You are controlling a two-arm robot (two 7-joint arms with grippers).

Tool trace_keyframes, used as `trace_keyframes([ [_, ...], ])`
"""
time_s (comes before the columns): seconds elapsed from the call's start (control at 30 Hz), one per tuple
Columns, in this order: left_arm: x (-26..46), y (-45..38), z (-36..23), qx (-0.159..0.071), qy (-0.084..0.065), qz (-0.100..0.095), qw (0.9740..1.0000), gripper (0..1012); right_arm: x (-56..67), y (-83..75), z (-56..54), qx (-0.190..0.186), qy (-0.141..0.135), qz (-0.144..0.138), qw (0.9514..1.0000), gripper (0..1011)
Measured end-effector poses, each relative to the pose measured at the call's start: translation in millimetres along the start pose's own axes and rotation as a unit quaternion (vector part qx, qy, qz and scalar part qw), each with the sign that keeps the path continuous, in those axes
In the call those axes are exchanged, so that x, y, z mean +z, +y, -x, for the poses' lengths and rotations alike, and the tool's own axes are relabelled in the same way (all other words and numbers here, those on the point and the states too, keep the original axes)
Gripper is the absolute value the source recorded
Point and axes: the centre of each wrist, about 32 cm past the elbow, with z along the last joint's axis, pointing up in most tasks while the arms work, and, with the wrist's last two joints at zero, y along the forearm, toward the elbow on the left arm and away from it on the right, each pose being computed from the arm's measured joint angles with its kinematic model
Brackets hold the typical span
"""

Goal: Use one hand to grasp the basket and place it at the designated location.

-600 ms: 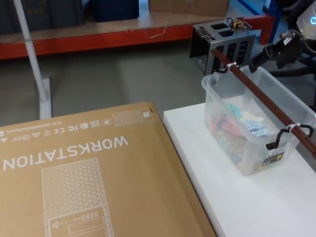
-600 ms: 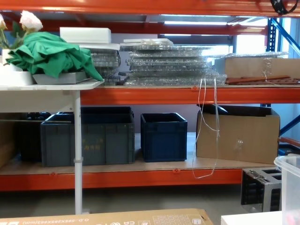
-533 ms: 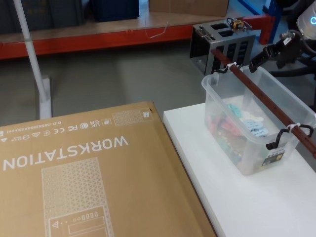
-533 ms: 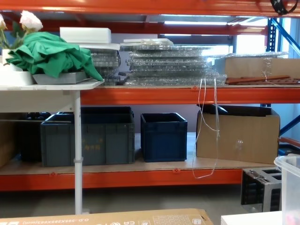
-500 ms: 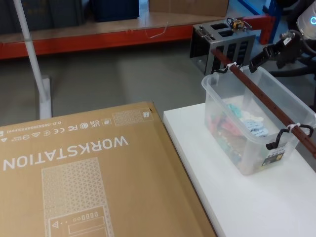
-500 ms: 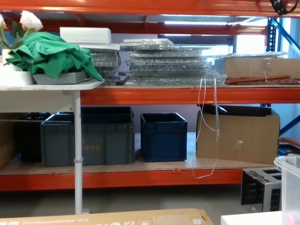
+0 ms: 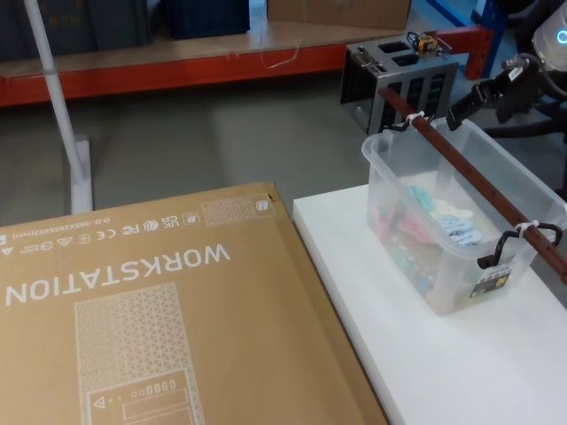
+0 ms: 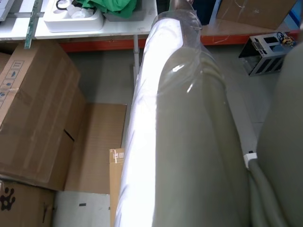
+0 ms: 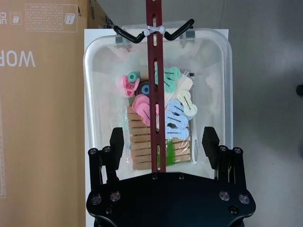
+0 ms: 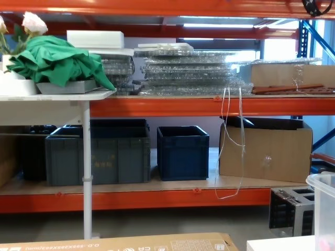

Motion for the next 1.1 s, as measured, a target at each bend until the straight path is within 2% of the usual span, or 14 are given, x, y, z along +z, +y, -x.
trace_keyframes([
  [0.53,0.0,0.0,0.0,0.000,0.000,0.000,1.0000,0,-0.5,4.8,1.5,0.006,-0.006,-0.007,0.9999,1000],
  [1.1,0.0,0.0,0.0,0.000,0.000,0.000,1.0000,0,-0.1,30.2,2.0,0.037,-0.012,-0.007,0.9992,1000],
])
